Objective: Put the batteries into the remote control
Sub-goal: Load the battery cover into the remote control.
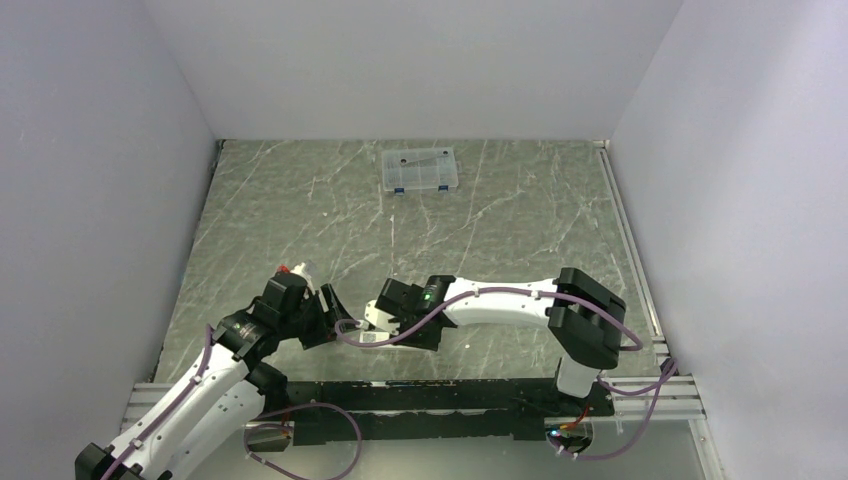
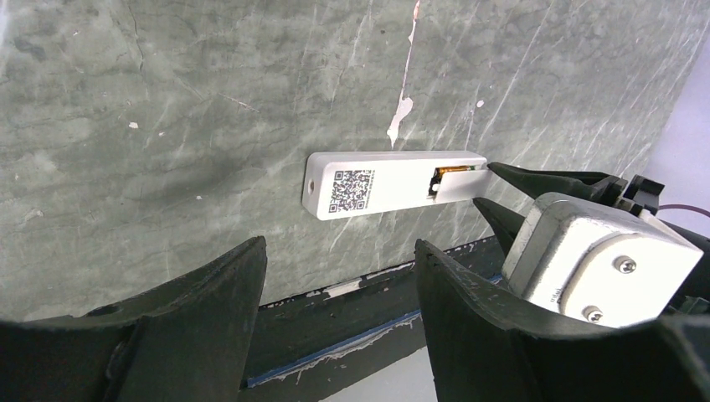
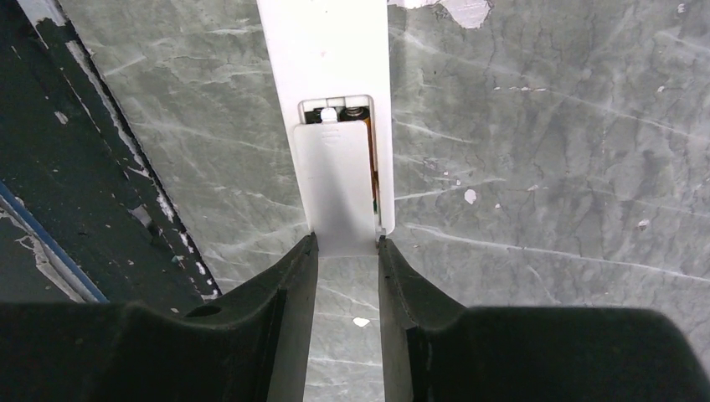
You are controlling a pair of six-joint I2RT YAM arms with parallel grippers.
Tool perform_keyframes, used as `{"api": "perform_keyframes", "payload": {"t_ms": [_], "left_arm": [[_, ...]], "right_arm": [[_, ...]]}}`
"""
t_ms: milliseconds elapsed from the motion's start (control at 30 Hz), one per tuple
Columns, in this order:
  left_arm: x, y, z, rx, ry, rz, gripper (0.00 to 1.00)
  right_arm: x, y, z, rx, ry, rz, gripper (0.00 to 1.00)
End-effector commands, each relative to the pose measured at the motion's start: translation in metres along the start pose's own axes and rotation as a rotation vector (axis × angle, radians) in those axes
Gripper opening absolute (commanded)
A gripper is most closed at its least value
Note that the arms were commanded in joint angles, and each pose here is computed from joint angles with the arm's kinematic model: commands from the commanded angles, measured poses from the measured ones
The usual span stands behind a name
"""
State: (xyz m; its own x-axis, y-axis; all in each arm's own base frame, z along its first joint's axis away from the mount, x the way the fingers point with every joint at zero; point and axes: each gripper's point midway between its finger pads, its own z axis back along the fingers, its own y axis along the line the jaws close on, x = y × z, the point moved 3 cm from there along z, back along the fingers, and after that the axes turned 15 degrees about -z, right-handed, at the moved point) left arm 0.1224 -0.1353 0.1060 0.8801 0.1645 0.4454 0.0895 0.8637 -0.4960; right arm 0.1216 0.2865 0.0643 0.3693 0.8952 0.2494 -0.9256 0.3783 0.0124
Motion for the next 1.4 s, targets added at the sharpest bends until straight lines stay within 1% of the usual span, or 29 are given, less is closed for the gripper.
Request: {"api": "perform_keyframes", "payload": {"t_ms": [0,267,333,667,967,1167,1367], "left_arm": [[0.017,-0.012,0.007,-0.038,-0.061,-0.02,0.7],[0.017,-0.012,0.007,-0.036,-0.061,-0.019,0.71],[0.017,-0.012,0.007,-0.036,-0.061,-0.018,0.71],[0.017,-0.012,0.007,-0.035,-0.06,-0.017,0.71],[0.017,-0.012,0.007,-0.034,-0.06,-0.018,0.71],[0.017,-0.011,0.004,-0.028,-0.055,-0.02,0.71],[0.015,-0.011,-0.005,-0.039,-0.029,-0.027,0.7]], "right_arm": [[0.01,-0.002,0.001,-0.007,-0.032,0.003,0.33],[0.013,-0.004,0.002,-0.007,-0.047,-0.005,0.35],[0.014,-0.008,0.003,-0.031,-0.052,-0.008,0.36],[0.017,-0.007,0.005,-0.023,-0.067,-0.007,0.41],[0.022,-0.007,0.023,-0.028,-0.11,-0.037,0.46],[0.025,-0.01,0.042,-0.049,-0.168,-0.097,0.5],[0.022,-0.019,0.05,-0.09,-0.205,-0.232,0.56]]}}
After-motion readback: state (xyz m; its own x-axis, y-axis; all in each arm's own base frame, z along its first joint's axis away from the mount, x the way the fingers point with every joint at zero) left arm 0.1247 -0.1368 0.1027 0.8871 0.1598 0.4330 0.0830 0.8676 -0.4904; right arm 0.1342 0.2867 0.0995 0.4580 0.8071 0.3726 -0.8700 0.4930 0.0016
